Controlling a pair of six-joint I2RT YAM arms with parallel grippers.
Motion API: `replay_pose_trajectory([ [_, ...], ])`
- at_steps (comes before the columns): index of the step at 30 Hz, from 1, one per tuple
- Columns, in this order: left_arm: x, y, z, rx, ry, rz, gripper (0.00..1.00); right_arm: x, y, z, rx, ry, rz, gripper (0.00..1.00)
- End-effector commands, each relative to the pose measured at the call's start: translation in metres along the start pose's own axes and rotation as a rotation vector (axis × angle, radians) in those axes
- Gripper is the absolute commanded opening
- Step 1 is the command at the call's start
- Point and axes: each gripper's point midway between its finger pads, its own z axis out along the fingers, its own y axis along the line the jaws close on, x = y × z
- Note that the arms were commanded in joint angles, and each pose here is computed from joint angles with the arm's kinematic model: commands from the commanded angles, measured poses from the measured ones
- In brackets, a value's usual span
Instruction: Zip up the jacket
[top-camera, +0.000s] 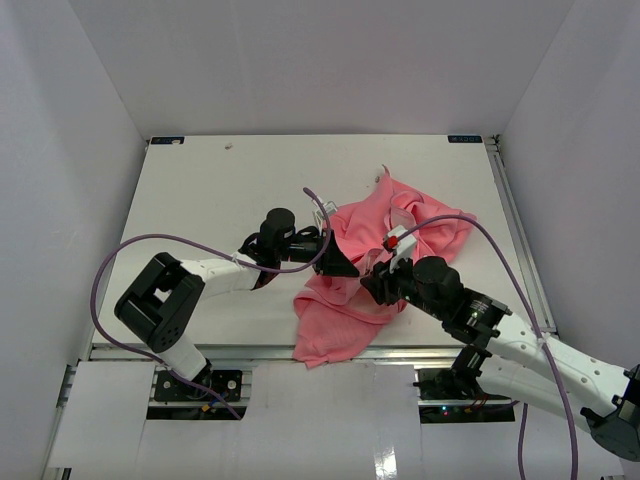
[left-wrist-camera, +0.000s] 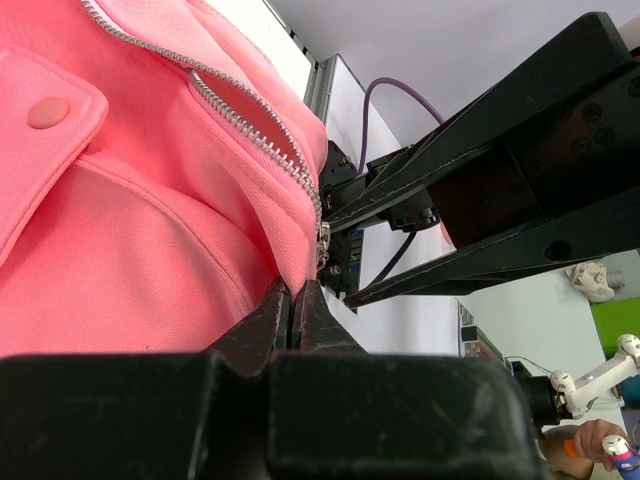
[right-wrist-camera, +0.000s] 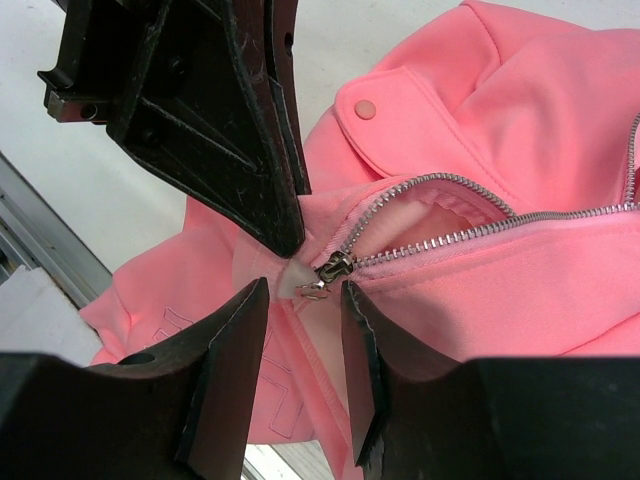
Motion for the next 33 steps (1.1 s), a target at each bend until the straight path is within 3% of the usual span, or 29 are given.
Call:
replay_pose_trajectory([
  [1, -0.005, -0.006, -0.001, 0.022, -0.008, 0.026, 0.00, -0.012, 0.002, 0.004, -0.009, -0.043, 0.001, 0.41],
  [10, -0.004, -0.005, -0.001, 0.021, -0.006, 0.024, 0.00, -0.011, 0.002, 0.009, -0.001, -0.037, 0.013, 0.34],
  [18, -0.003, -0.004, -0.002, 0.013, -0.007, 0.027, 0.00, -0.019, -0.008, 0.007, 0.061, -0.073, 0.049, 0.08],
  [33, -0.001, 0.002, -0.003, -0.014, -0.013, 0.041, 0.00, -0.037, -0.023, -0.001, 0.141, -0.169, 0.068, 0.08],
])
